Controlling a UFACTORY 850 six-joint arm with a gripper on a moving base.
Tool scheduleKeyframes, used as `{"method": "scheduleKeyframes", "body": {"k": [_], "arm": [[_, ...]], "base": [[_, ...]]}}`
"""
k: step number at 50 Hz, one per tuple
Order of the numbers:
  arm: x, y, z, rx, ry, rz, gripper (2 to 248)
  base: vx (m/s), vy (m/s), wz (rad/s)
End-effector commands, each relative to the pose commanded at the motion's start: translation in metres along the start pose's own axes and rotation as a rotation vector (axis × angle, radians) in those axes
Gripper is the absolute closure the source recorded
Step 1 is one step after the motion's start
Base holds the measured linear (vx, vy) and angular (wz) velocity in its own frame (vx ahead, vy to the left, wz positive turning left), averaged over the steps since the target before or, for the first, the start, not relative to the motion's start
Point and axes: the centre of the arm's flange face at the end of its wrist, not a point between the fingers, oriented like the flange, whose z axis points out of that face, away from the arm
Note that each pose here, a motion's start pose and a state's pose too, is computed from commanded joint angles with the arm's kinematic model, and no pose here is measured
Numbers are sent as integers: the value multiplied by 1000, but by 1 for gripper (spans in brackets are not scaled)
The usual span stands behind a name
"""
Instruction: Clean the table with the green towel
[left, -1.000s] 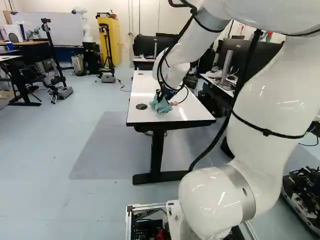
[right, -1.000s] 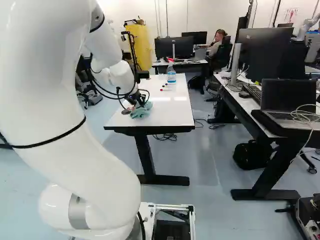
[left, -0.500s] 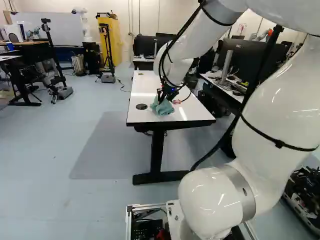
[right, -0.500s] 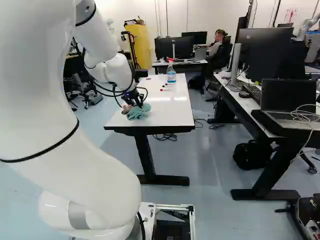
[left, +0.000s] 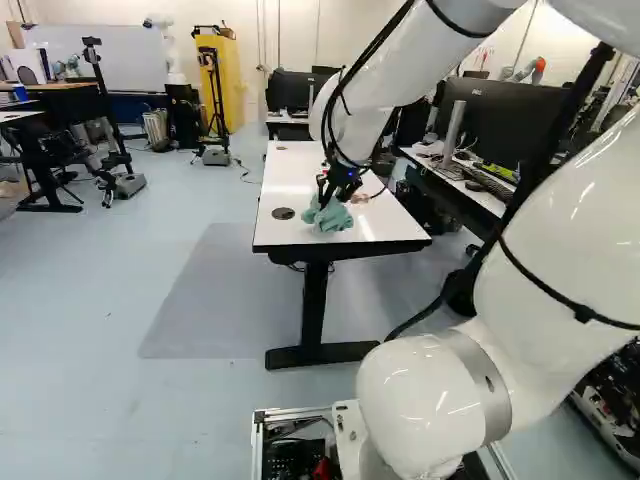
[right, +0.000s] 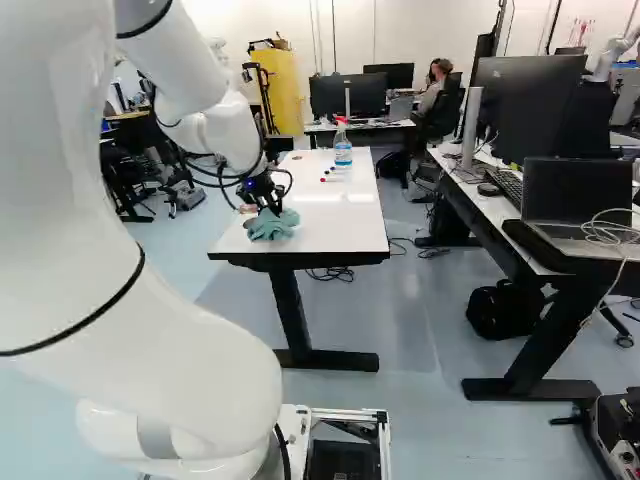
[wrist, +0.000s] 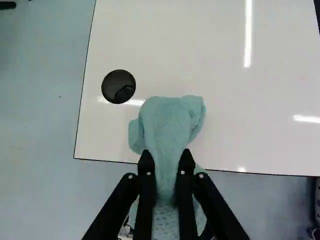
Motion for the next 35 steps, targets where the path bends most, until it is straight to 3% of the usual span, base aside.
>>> {"method": "scheduleKeyframes", "body": {"k": [14,25,35], "arm": [[-8,12,-21,-11,-31,21,202],[-10,18,-37,-26,0,16,202],[-10,19,-37,-32,0,6,202]], "base": [[0,0,0],[0,0,0],[0,0,0]]}}
